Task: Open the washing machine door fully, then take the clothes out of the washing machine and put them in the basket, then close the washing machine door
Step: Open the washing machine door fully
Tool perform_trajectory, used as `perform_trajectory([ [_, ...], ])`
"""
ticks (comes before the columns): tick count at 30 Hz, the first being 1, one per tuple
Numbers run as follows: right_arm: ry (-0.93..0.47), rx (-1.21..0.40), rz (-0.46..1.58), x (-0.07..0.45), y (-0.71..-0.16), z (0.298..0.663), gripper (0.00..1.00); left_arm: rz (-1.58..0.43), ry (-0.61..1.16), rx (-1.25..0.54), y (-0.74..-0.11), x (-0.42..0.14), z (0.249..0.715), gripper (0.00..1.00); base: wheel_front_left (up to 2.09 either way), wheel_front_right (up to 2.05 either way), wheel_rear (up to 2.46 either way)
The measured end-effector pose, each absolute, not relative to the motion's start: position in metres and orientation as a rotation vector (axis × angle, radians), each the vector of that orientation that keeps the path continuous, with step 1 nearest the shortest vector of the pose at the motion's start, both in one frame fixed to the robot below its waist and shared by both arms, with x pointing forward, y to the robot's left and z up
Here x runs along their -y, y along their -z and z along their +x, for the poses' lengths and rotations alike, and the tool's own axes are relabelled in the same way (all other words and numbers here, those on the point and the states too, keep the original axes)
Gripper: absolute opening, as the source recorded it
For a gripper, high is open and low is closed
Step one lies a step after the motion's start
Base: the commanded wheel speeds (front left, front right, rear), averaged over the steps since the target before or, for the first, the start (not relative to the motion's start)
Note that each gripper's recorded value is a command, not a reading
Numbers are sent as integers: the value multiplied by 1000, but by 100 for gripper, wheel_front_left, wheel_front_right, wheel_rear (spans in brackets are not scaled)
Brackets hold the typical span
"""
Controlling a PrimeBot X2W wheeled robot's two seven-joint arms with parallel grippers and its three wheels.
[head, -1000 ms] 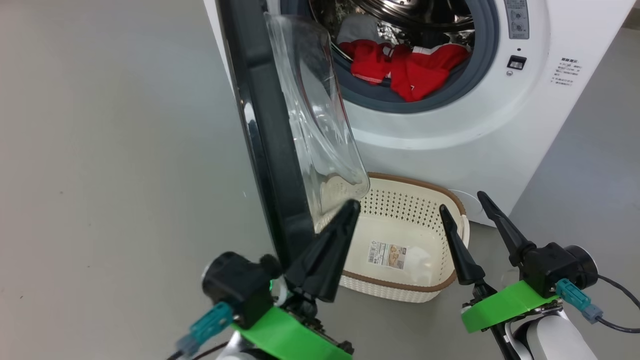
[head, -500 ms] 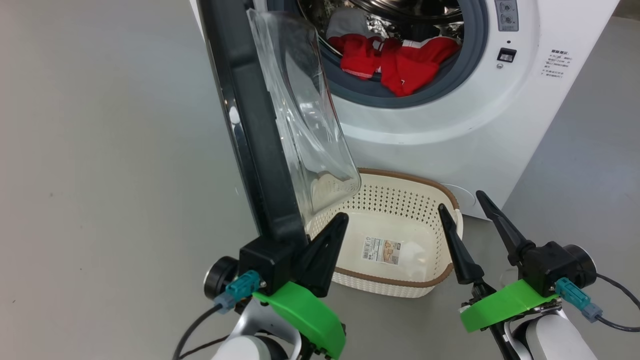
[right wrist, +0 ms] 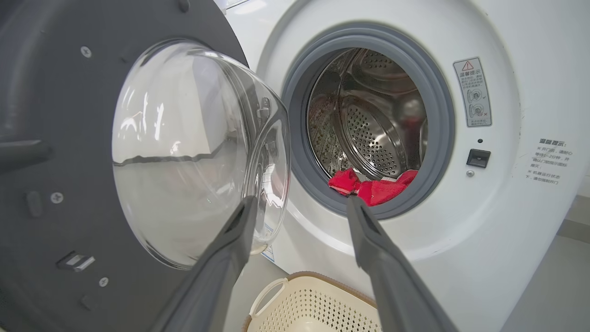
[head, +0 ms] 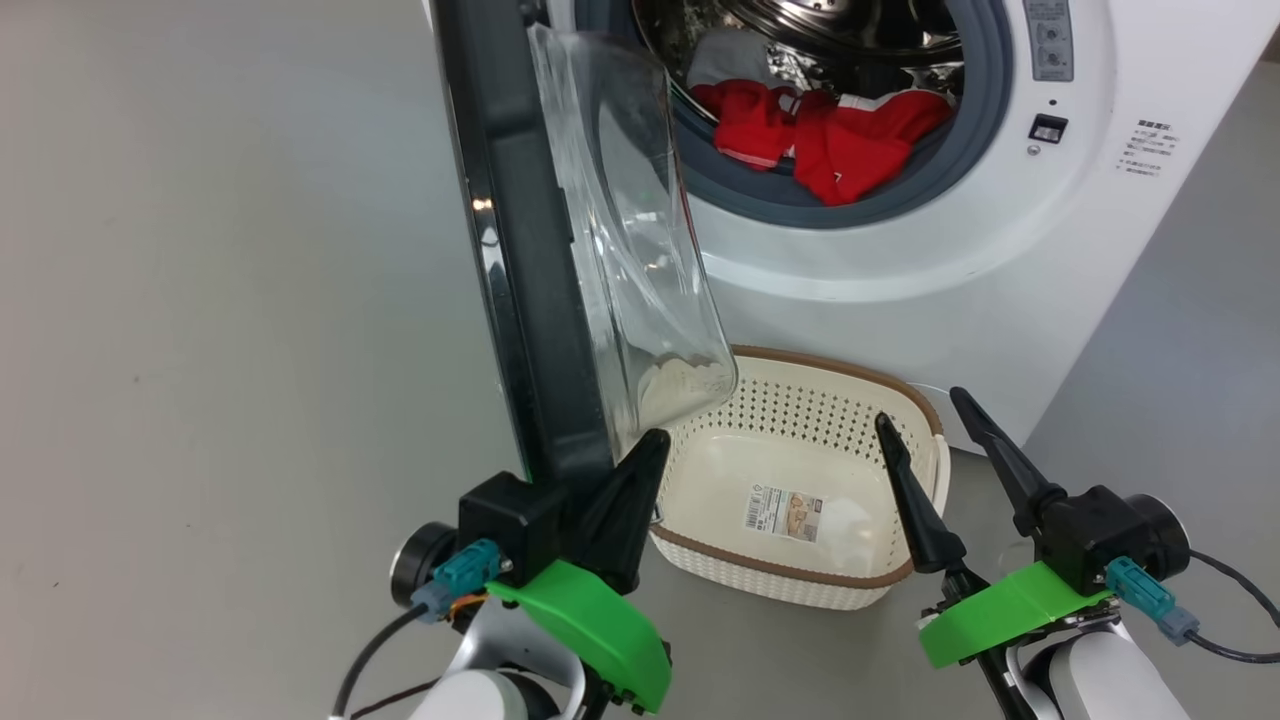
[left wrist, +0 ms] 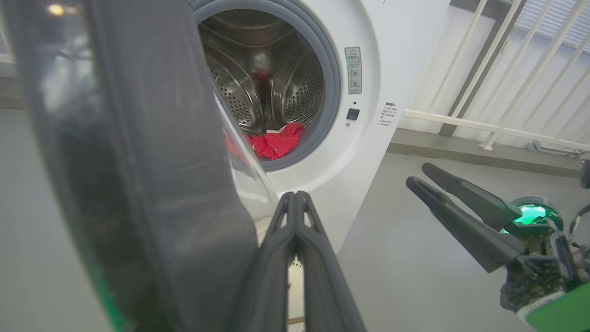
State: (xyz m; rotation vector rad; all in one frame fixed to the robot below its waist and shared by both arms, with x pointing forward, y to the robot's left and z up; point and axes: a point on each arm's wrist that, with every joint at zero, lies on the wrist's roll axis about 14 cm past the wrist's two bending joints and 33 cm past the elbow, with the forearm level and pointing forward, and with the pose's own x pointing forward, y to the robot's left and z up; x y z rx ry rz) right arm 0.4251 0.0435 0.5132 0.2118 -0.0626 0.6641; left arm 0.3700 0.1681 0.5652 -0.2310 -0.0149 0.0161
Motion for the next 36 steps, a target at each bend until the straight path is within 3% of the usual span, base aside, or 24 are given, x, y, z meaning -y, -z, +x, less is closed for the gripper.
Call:
perform_trajectory([
  [36,-710,18,206,-60,-498,422,100,-177,-508,24,-534,-317,319,0,0,0,0],
])
